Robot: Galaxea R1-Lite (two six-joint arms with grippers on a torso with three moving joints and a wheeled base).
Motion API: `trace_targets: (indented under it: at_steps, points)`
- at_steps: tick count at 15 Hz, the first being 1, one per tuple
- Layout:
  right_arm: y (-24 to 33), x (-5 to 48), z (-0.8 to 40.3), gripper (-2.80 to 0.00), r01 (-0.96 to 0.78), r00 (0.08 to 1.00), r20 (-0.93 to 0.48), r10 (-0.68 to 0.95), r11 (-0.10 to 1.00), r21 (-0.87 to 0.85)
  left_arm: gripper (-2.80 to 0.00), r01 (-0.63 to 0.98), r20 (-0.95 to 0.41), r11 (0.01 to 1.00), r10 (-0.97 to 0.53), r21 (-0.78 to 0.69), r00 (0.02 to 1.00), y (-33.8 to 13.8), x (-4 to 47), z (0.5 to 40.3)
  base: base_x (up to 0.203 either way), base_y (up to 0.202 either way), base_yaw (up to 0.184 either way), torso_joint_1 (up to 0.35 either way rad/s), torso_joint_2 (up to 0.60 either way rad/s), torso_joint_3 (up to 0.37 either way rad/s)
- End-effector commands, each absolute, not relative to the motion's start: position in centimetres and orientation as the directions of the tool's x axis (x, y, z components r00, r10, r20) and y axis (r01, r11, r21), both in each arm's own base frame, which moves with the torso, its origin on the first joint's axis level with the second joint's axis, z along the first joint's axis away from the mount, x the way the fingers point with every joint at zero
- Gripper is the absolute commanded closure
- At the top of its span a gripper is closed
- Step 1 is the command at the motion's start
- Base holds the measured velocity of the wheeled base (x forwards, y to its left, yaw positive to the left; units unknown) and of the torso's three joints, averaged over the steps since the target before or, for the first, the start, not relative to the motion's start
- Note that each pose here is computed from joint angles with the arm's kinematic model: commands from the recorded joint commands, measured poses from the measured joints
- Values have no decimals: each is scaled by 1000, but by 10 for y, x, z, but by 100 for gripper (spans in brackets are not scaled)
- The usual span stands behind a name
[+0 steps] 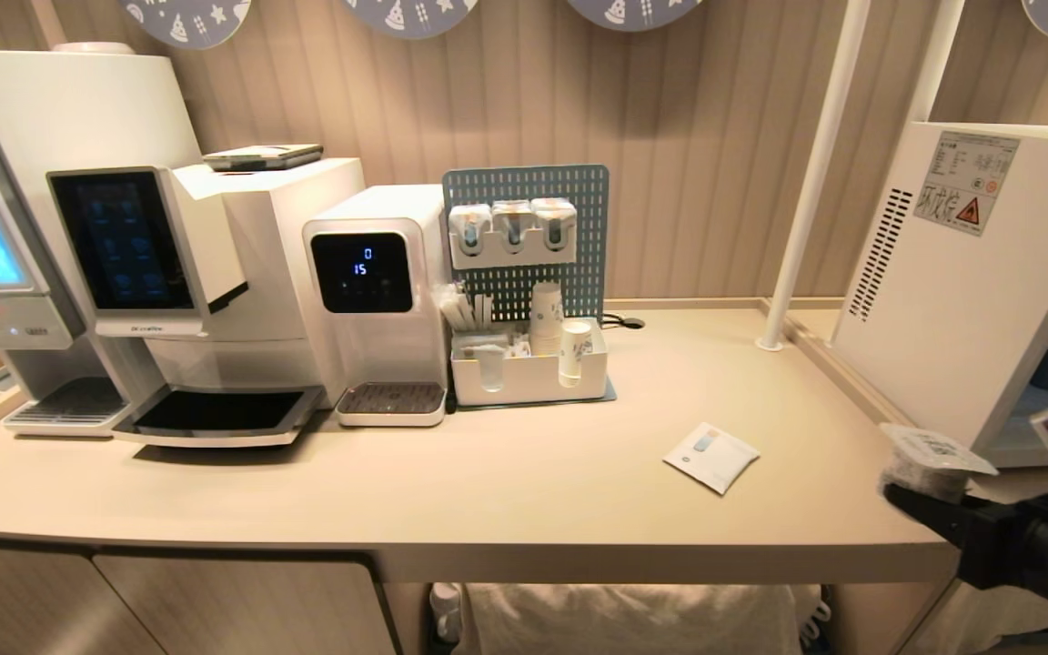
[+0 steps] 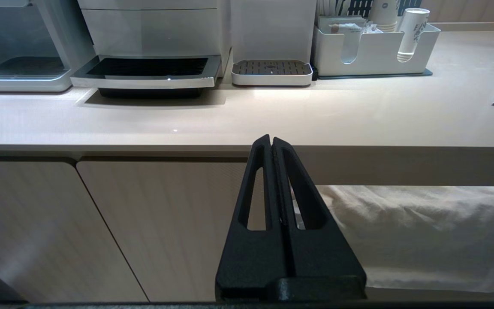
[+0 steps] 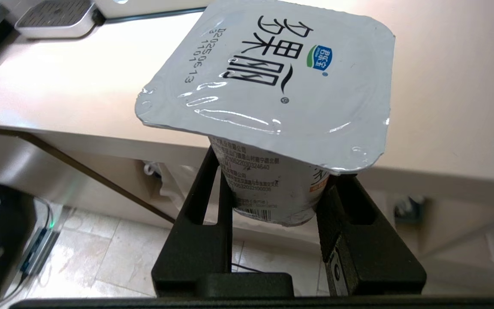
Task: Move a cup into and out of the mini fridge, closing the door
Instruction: Place the yoghurt on the table
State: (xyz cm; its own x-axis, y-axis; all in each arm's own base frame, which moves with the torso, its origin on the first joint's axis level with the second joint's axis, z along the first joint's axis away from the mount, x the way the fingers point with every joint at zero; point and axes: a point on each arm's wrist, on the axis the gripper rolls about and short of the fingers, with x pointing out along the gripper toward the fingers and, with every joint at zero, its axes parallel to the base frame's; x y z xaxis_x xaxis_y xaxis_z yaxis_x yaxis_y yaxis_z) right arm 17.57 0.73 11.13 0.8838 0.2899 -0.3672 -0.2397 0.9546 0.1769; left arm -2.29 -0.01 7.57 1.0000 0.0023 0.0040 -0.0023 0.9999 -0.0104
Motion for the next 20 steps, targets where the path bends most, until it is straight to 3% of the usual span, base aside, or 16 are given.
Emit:
trace_targets:
  at_steps: [1,4,7,20]
  points:
    - [13,219,67,0,-280,847,-412,336,941,192,0,-2,0,1000,2,-11,1000,0,-23,75,0,0,0,0,0,0]
    - [40,247,25,0,-397,802,-437,407,910,119,0,-2,0,1000,2,-11,1000,0,-23,75,0,0,0,0,0,0]
    - [75,272,22,0,-509,812,-344,472,861,-21,0,-2,0,1000,2,-11,1000,0,-23,75,0,0,0,0,0,0]
    - [115,339,-66,0,-460,837,-378,395,883,-97,0,-2,0,1000,2,-9,1000,0,-23,75,0,0,0,0,0,0]
